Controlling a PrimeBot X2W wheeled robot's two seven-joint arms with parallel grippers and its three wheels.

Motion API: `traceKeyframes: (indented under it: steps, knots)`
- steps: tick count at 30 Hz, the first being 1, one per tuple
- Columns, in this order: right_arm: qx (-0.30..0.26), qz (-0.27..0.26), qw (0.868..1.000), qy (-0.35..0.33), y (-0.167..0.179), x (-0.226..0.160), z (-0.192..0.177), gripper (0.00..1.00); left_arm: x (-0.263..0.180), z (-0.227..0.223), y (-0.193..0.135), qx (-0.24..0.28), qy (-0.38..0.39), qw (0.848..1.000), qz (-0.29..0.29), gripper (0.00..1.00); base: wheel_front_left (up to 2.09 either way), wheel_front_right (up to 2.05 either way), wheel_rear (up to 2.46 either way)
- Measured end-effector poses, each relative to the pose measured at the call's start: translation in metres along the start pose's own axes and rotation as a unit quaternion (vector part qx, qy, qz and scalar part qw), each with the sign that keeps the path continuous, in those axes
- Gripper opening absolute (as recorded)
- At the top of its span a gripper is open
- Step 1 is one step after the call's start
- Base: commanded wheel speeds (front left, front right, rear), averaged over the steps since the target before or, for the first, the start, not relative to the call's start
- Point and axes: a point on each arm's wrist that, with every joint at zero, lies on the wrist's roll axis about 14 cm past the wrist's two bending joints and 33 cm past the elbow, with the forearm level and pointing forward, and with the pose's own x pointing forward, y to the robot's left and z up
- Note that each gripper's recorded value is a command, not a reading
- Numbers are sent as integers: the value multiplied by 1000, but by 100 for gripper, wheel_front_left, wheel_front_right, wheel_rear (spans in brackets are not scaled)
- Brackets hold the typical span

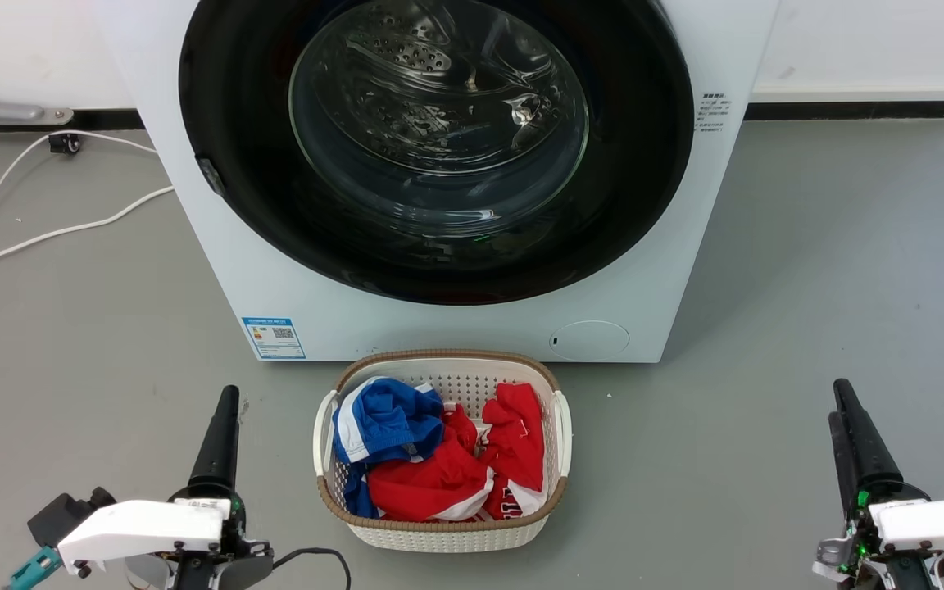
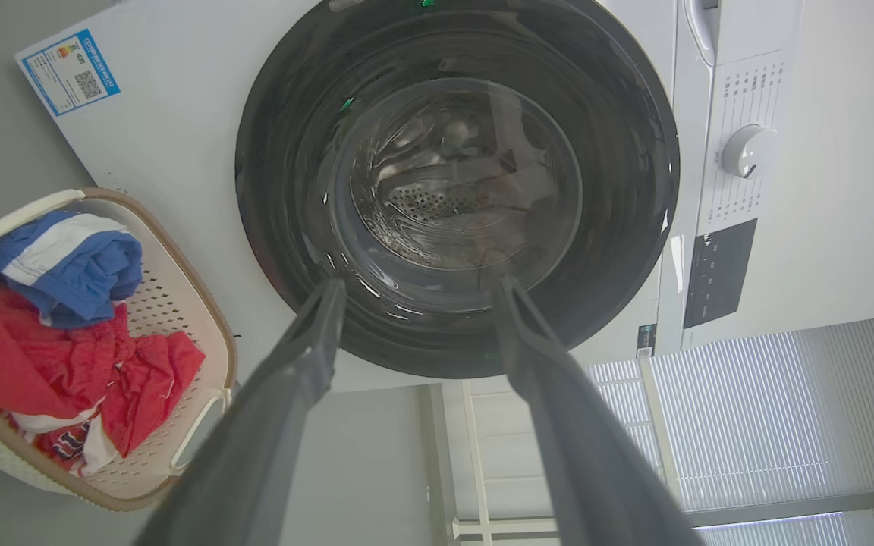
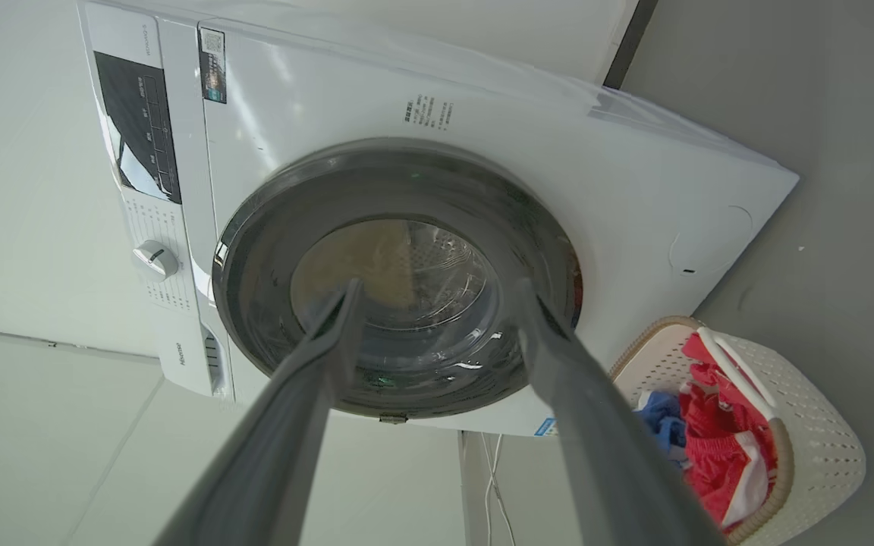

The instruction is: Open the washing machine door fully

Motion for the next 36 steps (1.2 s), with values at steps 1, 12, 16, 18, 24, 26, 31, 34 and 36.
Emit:
traceKeyframes:
  steps: [1, 12, 16, 18, 24, 26, 31, 34, 36]
  knots:
    - [-13, 2, 1000, 0, 1, 0, 0, 100, 0, -1, -1, 12, 0, 1000, 0, 100, 0, 0, 0]
    - [-154, 33, 987, -1, 20, -2, -4, 100, -1, -11, -7, 148, 5, 989, 5, 100, 0, 0, 0]
    - [-207, 45, 977, 1, 27, -3, -9, 100, -2, -12, -7, 194, 4, 981, 9, 100, 0, 0, 0]
    - [-232, 47, 972, 2, 28, -4, -11, 100, -2, -15, -7, 215, 5, 977, 9, 100, 0, 0, 0]
    - [-288, 54, 956, -1, 30, -6, -12, 100, -5, -17, -6, 268, 4, 963, 16, 100, 0, 0, 0]
    - [-304, 54, 951, -3, 30, -7, -12, 100, -5, -19, -5, 286, 4, 958, 16, 100, 0, 0, 0]
    - [-338, 59, 939, -8, 32, -10, -11, 100, -6, -19, -9, 326, 0, 945, 13, 100, 0, 0, 0]
    - [-354, 64, 933, -13, 35, -10, -10, 100, -6, -19, -10, 348, -3, 937, 12, 100, 0, 0, 0]
    - [-367, 68, 927, -16, 37, -11, -9, 100, -6, -19, -12, 362, -7, 932, 9, 100, 0, 0, 0]
